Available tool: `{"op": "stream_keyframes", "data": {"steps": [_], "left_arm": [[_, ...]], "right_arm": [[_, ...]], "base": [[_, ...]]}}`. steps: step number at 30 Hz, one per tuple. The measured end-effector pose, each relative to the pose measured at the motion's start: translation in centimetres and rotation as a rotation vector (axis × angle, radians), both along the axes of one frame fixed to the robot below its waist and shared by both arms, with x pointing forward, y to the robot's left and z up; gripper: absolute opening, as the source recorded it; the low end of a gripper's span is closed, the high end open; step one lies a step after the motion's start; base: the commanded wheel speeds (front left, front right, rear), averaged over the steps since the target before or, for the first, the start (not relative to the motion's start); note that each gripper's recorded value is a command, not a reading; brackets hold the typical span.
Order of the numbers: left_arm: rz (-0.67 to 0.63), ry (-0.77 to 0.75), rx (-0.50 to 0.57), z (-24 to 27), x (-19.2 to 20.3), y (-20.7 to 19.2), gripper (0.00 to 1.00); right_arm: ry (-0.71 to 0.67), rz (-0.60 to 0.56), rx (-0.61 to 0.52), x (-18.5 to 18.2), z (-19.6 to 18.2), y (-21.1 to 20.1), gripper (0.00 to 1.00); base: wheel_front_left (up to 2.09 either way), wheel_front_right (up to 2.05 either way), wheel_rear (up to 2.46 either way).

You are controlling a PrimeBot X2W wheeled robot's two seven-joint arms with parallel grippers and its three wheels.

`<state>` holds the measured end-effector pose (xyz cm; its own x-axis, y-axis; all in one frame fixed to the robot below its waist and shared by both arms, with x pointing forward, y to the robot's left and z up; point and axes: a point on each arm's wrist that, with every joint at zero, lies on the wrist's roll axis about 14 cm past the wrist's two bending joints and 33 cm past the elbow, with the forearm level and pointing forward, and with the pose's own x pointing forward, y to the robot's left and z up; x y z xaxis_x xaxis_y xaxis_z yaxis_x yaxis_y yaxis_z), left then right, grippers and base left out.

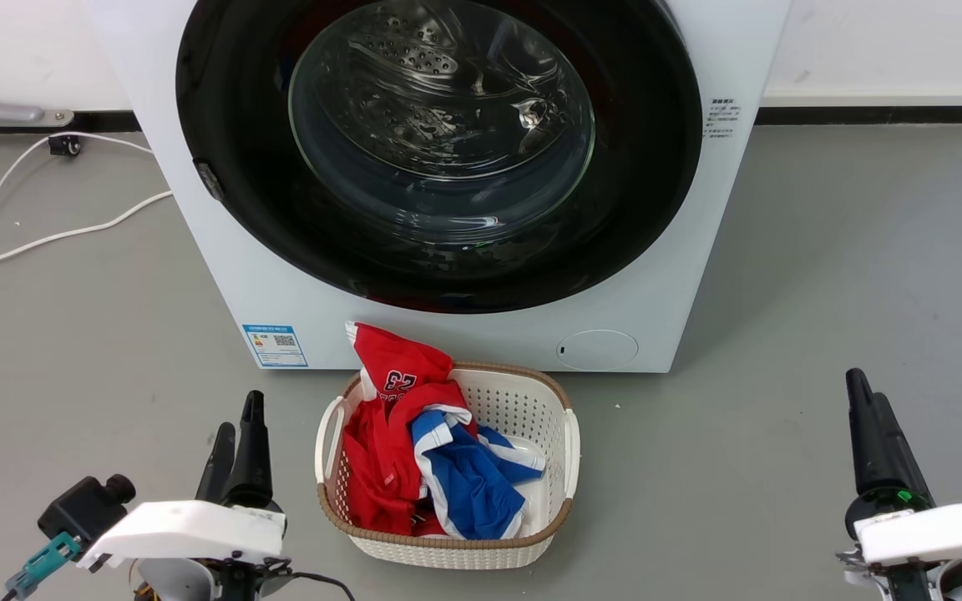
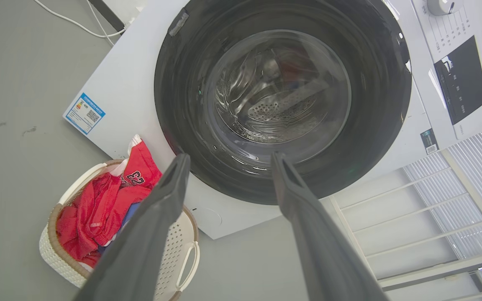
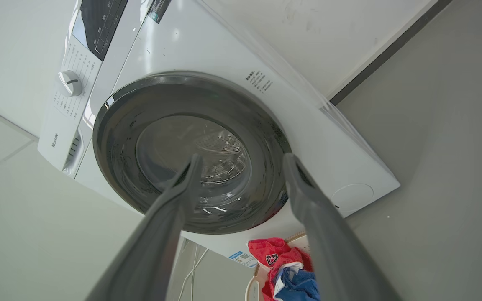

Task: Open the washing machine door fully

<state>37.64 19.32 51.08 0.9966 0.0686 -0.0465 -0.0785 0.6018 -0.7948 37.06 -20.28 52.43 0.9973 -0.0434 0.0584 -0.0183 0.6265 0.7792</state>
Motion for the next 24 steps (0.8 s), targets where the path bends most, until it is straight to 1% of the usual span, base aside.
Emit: {"op": "stream_keyframes", "data": {"steps": [5,11,24], "left_arm": [[-0.001,-0.002,0.102,0.3,-0.1,-0.2,1.0],[-0.005,-0.006,0.216,0.6,-0.1,-0.6,1.0],[-0.014,-0.044,0.389,1.6,-0.4,-1.3,1.0]], "right_arm": [[-0.011,0.008,-0.116,-0.2,0.3,0.5,1.0],[-0.024,0.009,-0.219,-0.4,0.7,0.8,1.0],[-0.072,-0.003,-0.403,-0.8,1.9,1.1,1.0]], "base": [[0.0,0.0,0.0],[0.0,0.0,0.0],[0.0,0.0,0.0]]}}
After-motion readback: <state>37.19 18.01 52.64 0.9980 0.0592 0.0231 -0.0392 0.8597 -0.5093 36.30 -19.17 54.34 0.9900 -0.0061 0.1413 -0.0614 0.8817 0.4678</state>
